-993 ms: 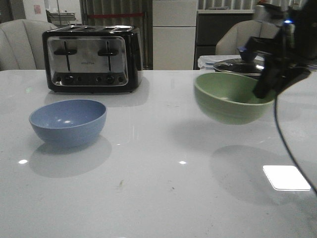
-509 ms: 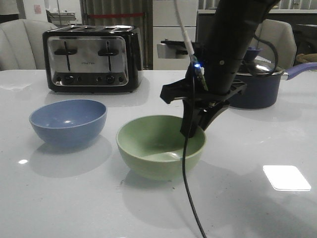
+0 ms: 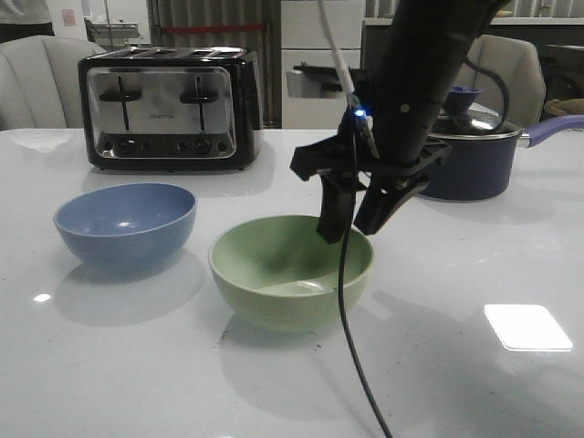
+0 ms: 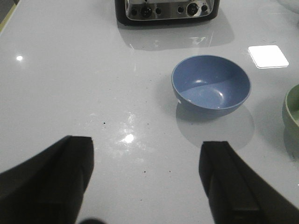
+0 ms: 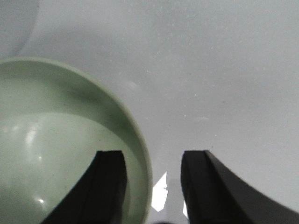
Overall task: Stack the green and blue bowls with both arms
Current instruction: 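Open the right gripper and withdraw it upward away from the bowl, then lower the left gripper onto the rim of the light blue bowl and grasp, then lift the blue bowl and lower it into the green bowl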
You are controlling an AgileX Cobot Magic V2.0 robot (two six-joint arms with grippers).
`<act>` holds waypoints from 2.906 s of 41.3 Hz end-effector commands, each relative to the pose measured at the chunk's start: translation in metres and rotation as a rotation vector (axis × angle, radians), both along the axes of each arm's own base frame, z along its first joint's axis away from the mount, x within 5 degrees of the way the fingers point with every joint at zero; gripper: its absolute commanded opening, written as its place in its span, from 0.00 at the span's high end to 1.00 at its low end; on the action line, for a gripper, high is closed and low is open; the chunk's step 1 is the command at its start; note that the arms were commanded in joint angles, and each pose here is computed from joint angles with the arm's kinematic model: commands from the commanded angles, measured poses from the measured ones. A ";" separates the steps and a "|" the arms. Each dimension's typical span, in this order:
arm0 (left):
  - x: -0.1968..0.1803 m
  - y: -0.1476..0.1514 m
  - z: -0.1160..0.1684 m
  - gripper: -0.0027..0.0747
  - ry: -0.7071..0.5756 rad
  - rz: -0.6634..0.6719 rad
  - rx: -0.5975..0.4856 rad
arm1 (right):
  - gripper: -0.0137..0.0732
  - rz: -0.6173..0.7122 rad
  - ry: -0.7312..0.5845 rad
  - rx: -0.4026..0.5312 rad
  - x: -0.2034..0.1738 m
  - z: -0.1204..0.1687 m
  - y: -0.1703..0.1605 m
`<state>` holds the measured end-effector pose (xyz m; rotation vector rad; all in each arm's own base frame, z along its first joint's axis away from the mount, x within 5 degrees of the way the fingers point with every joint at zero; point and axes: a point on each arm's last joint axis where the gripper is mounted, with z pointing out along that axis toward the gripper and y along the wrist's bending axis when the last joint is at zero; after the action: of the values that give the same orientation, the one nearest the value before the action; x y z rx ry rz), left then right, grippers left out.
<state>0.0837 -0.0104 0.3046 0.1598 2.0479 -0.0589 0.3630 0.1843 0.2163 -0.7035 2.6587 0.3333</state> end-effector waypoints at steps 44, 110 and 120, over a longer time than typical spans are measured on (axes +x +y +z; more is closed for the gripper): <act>0.005 -0.003 0.015 0.28 -0.093 -0.012 -0.039 | 0.35 0.008 -0.494 0.205 -0.242 0.097 -0.112; 0.307 -0.072 -0.092 0.54 0.602 -0.059 -0.098 | 0.35 0.011 -0.488 0.202 -0.243 0.097 -0.112; 0.307 -0.072 -0.092 0.82 0.604 -0.062 -0.085 | 0.35 0.011 -0.488 0.202 -0.243 0.097 -0.112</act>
<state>0.3873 -0.0793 0.1836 0.1668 2.7431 -0.2489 0.1165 0.0714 0.3001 -0.6597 2.2169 0.3725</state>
